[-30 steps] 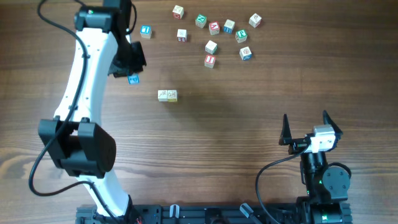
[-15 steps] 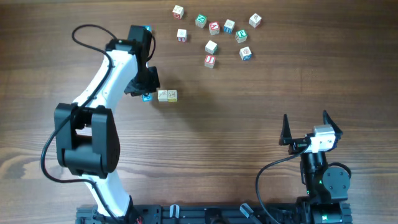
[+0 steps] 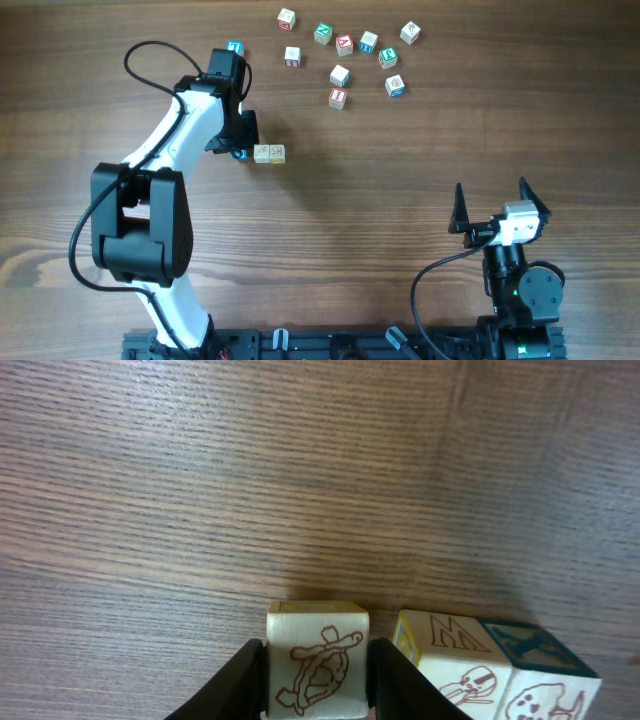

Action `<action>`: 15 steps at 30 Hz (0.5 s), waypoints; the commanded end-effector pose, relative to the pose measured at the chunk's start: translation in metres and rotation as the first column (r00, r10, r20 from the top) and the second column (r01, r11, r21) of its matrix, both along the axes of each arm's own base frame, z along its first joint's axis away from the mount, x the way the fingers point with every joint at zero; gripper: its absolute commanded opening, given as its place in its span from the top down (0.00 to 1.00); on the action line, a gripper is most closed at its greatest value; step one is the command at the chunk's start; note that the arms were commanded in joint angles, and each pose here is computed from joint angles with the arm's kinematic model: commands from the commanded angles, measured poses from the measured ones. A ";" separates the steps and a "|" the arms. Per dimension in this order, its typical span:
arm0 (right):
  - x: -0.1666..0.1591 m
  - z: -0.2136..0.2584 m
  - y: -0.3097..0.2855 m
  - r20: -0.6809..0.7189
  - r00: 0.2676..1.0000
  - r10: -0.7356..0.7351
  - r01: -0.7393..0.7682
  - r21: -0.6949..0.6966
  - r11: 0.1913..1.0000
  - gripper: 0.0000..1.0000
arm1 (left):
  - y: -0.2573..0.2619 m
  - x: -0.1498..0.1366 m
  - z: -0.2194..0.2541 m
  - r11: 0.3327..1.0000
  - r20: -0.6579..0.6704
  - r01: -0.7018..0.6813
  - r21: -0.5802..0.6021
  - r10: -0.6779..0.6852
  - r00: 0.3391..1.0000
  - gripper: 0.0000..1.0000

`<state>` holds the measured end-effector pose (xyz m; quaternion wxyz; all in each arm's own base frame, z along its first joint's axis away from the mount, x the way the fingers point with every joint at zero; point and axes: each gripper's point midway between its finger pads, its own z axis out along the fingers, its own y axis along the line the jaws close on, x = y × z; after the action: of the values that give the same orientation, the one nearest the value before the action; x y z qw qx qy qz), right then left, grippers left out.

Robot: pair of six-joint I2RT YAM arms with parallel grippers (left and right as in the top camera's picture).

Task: Form a horizontal line

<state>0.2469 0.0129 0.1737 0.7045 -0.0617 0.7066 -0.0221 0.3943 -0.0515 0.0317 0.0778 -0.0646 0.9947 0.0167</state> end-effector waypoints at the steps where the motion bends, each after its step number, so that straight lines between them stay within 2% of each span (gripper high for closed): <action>1: 0.000 0.001 0.001 0.007 1.000 0.008 -0.008 -0.011 1.000 0.00 | 0.003 -0.009 -0.012 0.999 -0.028 0.026 0.021 -0.026 0.999 0.66; 3: 0.000 0.001 0.001 0.008 1.000 0.008 -0.008 -0.012 1.000 0.00 | 0.003 -0.010 -0.013 0.999 -0.030 0.029 0.022 -0.028 0.999 0.65; 7: 0.000 0.001 0.001 0.007 1.000 0.009 -0.009 -0.011 1.000 0.00 | 0.003 -0.007 -0.013 0.999 -0.018 0.028 0.020 -0.028 0.999 0.54; 15: 0.000 0.001 0.001 0.007 1.000 0.008 -0.008 -0.011 1.000 0.00 | 0.015 0.016 -0.008 0.998 0.078 -0.009 0.057 0.005 0.997 0.54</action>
<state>0.2469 0.0131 0.1737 0.7045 -0.0619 0.7066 -0.0218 0.4063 -0.0483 0.0266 0.1091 -0.0573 0.9921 0.0243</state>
